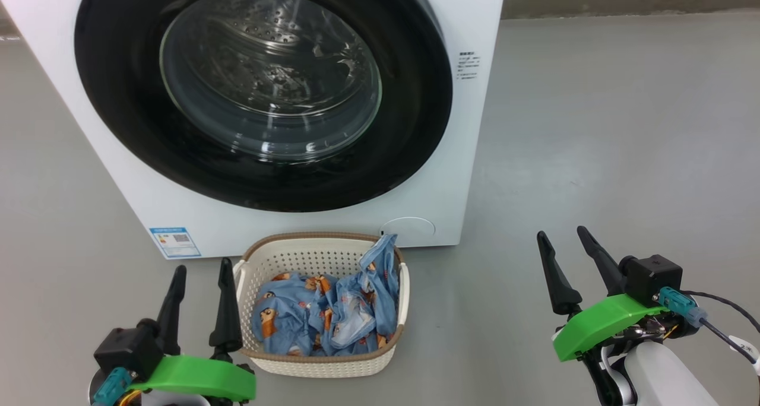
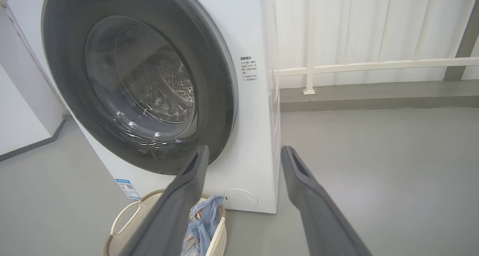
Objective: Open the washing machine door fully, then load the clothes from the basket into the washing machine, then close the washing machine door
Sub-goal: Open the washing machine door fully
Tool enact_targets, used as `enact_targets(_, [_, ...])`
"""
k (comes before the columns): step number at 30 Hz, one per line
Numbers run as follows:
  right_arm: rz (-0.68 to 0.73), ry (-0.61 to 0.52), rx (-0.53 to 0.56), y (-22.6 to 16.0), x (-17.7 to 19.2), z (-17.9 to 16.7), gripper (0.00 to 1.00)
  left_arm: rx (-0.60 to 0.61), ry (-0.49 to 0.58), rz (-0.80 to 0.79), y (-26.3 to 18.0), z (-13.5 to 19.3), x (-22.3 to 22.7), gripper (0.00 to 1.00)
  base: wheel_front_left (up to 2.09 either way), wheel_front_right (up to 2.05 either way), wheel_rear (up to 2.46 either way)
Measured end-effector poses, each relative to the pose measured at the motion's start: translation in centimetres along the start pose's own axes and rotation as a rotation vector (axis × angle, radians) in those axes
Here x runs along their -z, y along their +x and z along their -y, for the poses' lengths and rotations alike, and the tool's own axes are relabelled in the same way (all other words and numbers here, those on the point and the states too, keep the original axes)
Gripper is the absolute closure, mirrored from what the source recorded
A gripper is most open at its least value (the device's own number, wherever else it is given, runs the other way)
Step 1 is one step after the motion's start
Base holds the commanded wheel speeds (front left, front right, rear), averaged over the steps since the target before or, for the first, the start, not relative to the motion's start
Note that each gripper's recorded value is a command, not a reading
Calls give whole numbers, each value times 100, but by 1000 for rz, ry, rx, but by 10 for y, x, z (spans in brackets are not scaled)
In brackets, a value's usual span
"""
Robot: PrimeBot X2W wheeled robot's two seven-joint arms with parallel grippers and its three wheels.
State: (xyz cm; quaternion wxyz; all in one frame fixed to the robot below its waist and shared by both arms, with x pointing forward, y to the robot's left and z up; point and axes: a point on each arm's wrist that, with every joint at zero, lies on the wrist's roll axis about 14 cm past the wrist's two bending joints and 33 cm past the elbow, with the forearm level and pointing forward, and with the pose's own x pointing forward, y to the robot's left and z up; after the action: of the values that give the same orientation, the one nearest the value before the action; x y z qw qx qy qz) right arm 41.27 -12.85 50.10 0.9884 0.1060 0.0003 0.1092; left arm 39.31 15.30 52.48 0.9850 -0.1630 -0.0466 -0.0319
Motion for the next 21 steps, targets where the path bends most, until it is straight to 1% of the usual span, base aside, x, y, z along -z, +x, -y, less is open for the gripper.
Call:
enact_targets(4, [0,-1,-1,0,0,0,0,1,1,0,0,0,0,0,20,20,-40])
enact_targets(21, [5,1,-10,-1,-2,-4,0,1,8,-7,-1,0,2,0,0,0,0])
